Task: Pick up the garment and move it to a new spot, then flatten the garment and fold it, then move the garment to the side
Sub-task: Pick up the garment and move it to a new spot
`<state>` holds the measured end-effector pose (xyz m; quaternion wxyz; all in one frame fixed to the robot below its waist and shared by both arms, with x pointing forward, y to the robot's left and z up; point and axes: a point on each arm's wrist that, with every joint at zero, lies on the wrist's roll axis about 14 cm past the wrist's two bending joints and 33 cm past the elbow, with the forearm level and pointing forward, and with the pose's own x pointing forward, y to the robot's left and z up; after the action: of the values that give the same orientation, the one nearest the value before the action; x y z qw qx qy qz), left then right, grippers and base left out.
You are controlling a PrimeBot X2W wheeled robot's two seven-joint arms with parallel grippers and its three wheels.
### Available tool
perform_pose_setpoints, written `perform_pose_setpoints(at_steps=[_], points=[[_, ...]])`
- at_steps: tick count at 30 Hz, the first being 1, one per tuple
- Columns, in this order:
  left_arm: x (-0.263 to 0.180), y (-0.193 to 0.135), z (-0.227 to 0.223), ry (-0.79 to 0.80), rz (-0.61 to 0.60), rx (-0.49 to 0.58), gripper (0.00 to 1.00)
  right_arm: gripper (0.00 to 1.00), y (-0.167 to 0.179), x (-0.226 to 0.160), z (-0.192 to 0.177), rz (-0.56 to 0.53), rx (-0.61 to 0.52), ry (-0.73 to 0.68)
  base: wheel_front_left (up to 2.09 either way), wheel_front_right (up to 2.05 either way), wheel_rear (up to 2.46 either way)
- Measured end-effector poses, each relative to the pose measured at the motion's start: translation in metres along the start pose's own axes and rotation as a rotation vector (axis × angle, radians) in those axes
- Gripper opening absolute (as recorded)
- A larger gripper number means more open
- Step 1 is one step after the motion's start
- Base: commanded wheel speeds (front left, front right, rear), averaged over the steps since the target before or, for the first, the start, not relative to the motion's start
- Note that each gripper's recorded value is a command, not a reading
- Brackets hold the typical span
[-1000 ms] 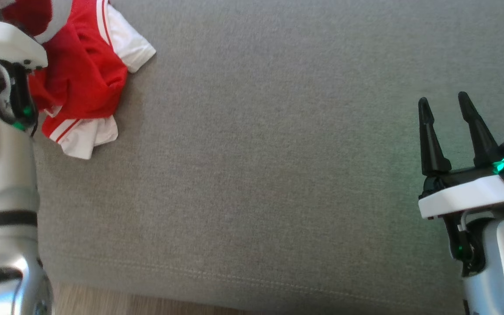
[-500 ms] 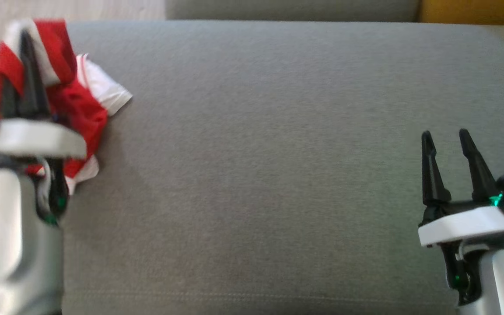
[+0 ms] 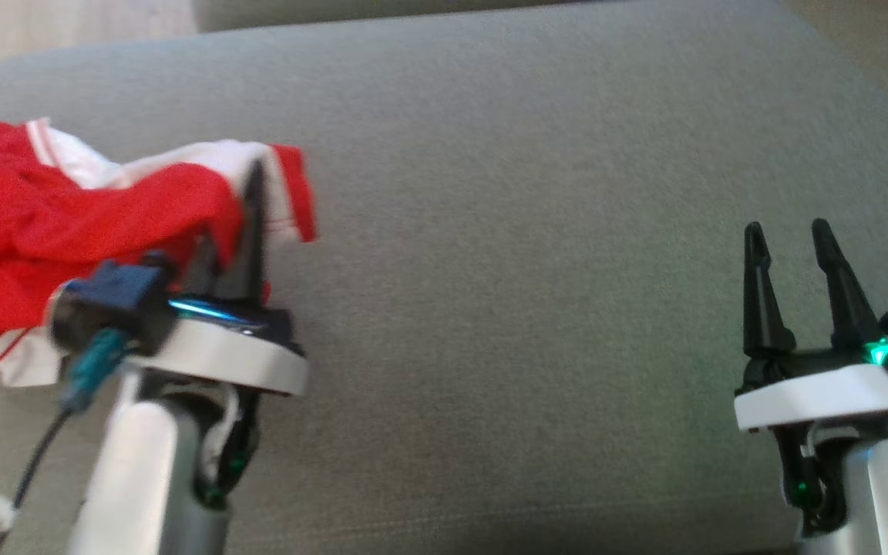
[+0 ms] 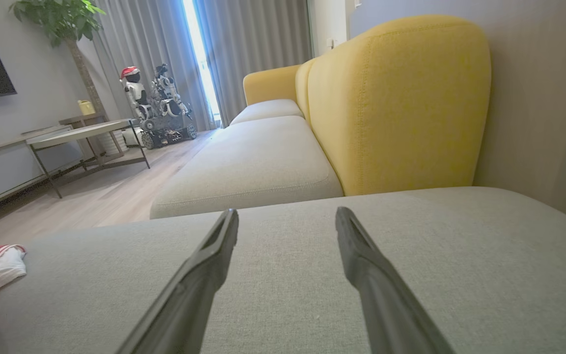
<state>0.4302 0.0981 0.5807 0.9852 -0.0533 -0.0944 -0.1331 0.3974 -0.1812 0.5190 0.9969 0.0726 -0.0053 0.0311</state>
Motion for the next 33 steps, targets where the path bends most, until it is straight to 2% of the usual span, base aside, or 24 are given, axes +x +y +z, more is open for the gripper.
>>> perform_pose_setpoints(at_steps=[2,3,6,11,19,23,30,33], points=[[0.012,-0.029,-0.018,0.040,-0.085,-0.044,0.00,1.00,-0.006,0.001,-0.004,-0.019,0.010,0.009,0.00,0.00,0.00],[0.012,-0.029,-0.018,0.040,-0.085,-0.044,0.00,1.00,-0.006,0.001,-0.004,-0.019,0.010,0.009,0.00,0.00,0.00],[0.029,-0.061,-0.034,0.070,-0.181,-0.086,0.00,1.00,-0.012,0.003,-0.002,-0.037,0.024,-0.013,0.00,0.00,0.00],[0.049,-0.131,-0.051,0.098,-0.392,-0.147,0.00,1.00,-0.030,-0.002,-0.004,-0.093,0.053,-0.029,0.00,0.00,0.00],[0.079,-0.217,-0.052,0.052,-0.639,-0.208,0.00,1.00,-0.072,-0.028,-0.016,-0.241,0.059,-0.012,0.00,0.00,0.00],[0.087,-0.244,-0.064,0.074,-0.702,-0.254,0.00,1.00,-0.089,-0.040,-0.025,-0.307,0.058,0.011,0.00,0.00,0.00],[0.057,-0.263,-0.167,0.430,-0.768,-0.233,0.00,1.00,-0.098,-0.037,-0.034,-0.331,0.050,0.029,0.00,0.00,0.00],[0.049,-0.260,-0.180,0.477,-0.774,-0.218,0.00,1.00,-0.096,-0.035,-0.039,-0.325,0.057,0.039,0.00,0.00,0.00]])
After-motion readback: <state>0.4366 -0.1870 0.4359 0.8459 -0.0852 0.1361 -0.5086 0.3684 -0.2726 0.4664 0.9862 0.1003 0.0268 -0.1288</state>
